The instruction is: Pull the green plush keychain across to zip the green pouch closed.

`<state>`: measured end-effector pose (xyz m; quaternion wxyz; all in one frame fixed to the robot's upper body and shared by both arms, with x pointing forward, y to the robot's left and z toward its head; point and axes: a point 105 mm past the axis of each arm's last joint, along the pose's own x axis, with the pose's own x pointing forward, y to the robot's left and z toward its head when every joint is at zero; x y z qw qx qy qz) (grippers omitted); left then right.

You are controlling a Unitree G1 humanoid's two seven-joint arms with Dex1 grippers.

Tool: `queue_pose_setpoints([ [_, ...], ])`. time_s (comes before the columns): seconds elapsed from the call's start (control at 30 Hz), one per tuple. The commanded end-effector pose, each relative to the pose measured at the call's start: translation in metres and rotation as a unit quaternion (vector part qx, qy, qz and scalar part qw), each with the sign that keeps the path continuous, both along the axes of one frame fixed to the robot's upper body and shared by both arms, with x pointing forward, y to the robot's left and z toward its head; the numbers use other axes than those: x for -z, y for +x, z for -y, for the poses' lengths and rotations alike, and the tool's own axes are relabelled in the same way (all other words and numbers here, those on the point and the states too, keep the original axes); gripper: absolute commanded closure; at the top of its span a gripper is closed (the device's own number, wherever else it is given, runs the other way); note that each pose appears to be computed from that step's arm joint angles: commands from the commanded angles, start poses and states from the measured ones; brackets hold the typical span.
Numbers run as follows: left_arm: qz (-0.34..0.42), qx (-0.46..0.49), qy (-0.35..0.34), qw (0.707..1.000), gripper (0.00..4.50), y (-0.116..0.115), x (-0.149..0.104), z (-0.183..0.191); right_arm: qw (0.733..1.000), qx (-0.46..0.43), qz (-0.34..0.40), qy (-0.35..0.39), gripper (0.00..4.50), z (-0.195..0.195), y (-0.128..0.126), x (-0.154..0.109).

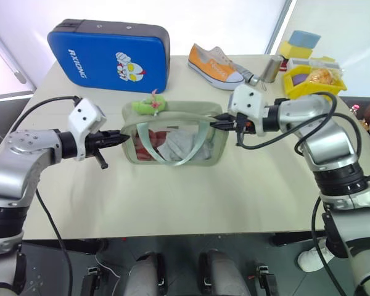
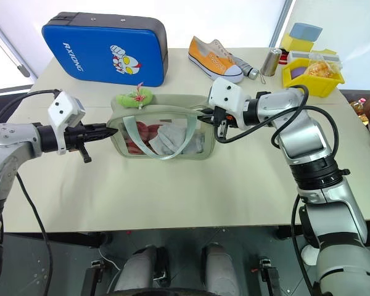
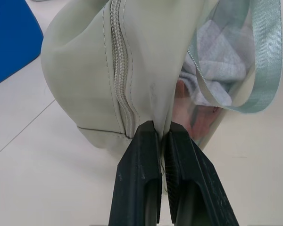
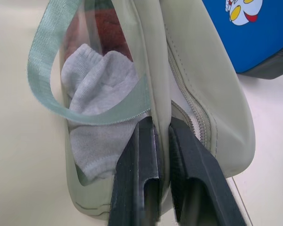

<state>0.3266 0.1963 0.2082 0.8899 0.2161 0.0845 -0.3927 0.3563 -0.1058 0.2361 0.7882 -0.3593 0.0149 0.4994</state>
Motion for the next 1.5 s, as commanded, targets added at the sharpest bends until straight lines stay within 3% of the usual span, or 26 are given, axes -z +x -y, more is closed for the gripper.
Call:
queue_pose_setpoints([
  [0.03,0.029,0.005,0.011,1.000,4.50,-0.002,-0.013,0.002,0.999,0.005,0.040,-0.018,2.40,0.011,0.002,-0.025],
  [0.07,0.029,0.006,0.011,0.999,4.50,-0.002,-0.013,0.002,0.999,-0.002,0.044,-0.028,1.87,0.013,0.000,-0.030],
  [0.17,0.030,0.007,0.011,0.999,4.50,-0.002,-0.015,0.002,0.999,-0.033,0.042,-0.002,1.87,0.000,-0.006,-0.051],
  [0.3,0.029,0.007,0.014,0.999,4.50,-0.003,-0.015,0.002,0.992,-0.081,0.024,0.096,1.87,-0.051,-0.016,-0.070],
  [0.5,0.031,0.007,0.016,0.999,4.50,-0.002,-0.015,0.003,0.986,-0.089,0.017,0.137,1.87,-0.123,-0.013,-0.055],
  [0.77,0.032,0.003,0.015,0.999,4.50,-0.004,-0.017,0.002,0.989,-0.047,0.023,0.140,1.87,-0.133,0.003,-0.047],
  [0.87,0.033,0.001,0.015,0.999,4.50,-0.004,-0.017,0.001,0.988,-0.052,0.015,0.143,2.76,-0.131,0.000,-0.047],
  [0.97,0.034,-0.001,0.015,0.999,4.50,-0.002,-0.017,0.001,0.988,-0.045,0.013,0.149,4.27,-0.124,0.003,-0.049],
  [1.0,0.034,-0.001,0.015,0.999,4.50,-0.002,-0.017,0.001,0.988,-0.041,0.013,0.151,4.43,-0.121,0.004,-0.051],
  [1.13,0.036,-0.001,0.015,0.999,4.50,-0.001,-0.017,0.001,0.988,0.012,0.031,0.148,4.43,-0.089,0.015,-0.057],
  [1.23,0.035,-0.004,0.016,0.999,4.50,-0.002,-0.016,-0.001,0.988,0.081,0.060,0.120,4.43,-0.041,0.019,-0.059],
  [1.5,0.031,-0.007,0.011,0.999,4.50,0.000,-0.014,-0.003,0.952,0.280,0.101,0.070,4.43,0.066,0.021,-0.056],
])
